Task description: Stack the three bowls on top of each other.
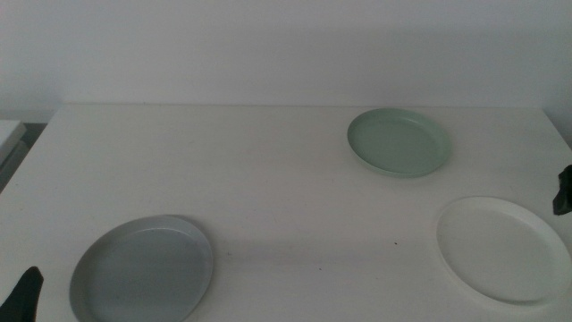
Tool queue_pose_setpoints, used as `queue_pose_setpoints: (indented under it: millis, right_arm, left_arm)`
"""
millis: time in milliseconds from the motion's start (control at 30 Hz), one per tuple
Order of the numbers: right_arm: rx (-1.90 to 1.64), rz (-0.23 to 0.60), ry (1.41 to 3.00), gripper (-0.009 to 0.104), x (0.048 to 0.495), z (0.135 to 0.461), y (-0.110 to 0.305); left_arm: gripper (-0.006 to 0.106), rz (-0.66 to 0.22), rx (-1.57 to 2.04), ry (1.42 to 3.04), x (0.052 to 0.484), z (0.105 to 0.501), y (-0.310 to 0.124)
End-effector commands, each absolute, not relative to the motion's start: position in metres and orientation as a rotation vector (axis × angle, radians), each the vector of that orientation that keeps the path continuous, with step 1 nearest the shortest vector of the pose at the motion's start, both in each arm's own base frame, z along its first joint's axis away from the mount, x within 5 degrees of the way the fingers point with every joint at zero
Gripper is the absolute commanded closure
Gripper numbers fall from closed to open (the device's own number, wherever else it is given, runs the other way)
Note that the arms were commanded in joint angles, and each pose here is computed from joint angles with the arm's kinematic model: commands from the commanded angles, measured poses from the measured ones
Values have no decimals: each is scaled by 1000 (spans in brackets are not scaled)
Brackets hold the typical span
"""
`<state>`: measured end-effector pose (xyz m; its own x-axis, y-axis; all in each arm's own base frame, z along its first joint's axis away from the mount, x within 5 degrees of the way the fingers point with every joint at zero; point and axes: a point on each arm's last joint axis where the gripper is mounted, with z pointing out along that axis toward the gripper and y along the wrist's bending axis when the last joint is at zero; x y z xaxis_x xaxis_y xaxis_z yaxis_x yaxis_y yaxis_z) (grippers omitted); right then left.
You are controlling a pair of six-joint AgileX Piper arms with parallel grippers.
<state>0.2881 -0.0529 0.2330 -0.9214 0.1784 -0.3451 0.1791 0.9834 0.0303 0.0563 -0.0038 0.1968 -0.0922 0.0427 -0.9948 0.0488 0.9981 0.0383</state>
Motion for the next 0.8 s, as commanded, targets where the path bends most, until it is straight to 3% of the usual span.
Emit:
queue_pose_setpoints:
  millis: [0, 233, 500, 767]
  right_arm:
    - [249, -25, 2780, 2, 295, 225, -58]
    - [260, -11, 2894, 6, 308, 184, -60]
    - [279, 7, 3002, 30, 314, 146, -62]
    - [282, 11, 3028, 53, 316, 132, -62]
  left_arm:
    - [7, -9, 62, 1647, 56, 198, -4]
    - [7, -12, 58, 1647, 56, 198, -4]
    - [7, -12, 59, 1649, 56, 198, -4]
    - [7, -10, 61, 1649, 56, 198, -4]
